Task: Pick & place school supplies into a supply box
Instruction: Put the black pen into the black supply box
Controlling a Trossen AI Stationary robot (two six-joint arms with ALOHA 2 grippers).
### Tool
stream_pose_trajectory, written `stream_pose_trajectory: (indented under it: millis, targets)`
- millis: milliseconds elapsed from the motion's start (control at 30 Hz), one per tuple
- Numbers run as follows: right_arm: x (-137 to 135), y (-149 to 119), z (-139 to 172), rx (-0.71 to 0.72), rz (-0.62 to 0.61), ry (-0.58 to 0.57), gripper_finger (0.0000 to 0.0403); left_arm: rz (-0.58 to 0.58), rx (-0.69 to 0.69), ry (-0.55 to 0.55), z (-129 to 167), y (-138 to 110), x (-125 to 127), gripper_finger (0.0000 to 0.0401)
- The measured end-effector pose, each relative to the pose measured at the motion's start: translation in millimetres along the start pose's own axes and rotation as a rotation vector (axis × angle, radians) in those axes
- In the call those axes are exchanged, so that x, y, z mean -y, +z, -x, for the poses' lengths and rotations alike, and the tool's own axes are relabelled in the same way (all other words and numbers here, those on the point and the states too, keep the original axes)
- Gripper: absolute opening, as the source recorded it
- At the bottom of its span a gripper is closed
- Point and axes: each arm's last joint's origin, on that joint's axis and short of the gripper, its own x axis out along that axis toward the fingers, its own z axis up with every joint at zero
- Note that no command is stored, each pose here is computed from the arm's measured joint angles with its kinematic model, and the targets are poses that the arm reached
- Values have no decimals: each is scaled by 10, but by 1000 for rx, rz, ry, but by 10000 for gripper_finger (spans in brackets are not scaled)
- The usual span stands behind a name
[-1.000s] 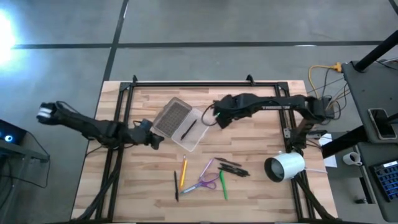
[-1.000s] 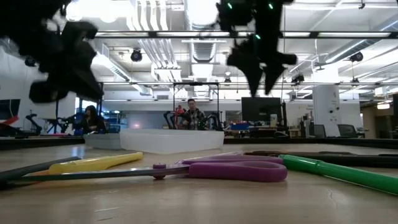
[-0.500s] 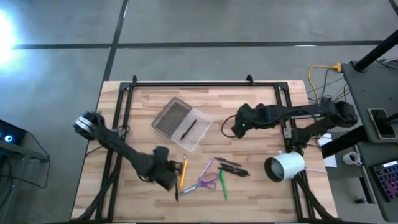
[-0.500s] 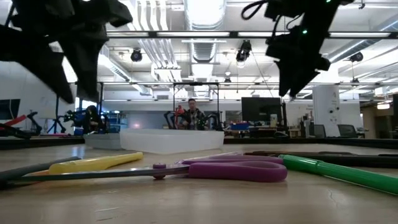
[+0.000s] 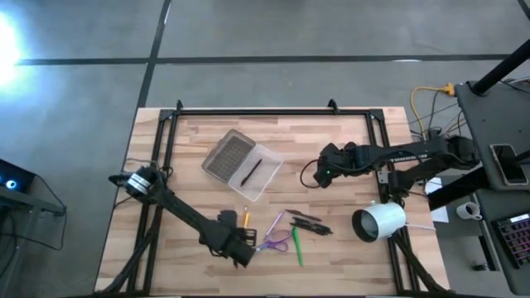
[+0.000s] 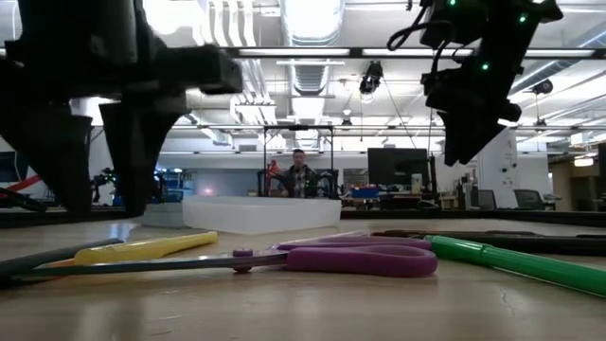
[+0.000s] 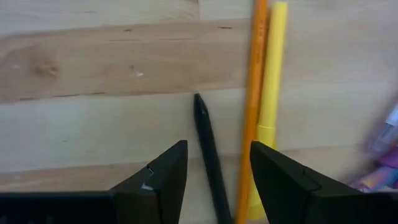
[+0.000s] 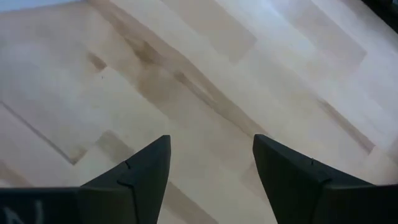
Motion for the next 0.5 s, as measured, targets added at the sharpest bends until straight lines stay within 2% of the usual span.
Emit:
stream_pose_trajectory:
  millis: [133, 300, 400, 500]
  targets:
    - [-21, 24, -4, 24, -14, 18, 221, 2, -18, 10, -134, 0, -61, 153]
    - [-35, 41, -7, 38, -25, 31, 221, 8, -69, -68, -329, -13, -133, 130]
    - [-40, 41, -6, 40, -25, 35, 221, -7, -94, -85, -358, -22, -122, 100]
    - [-37, 42, -7, 41, -26, 33, 221, -49, -98, -62, -335, -8, -146, 49]
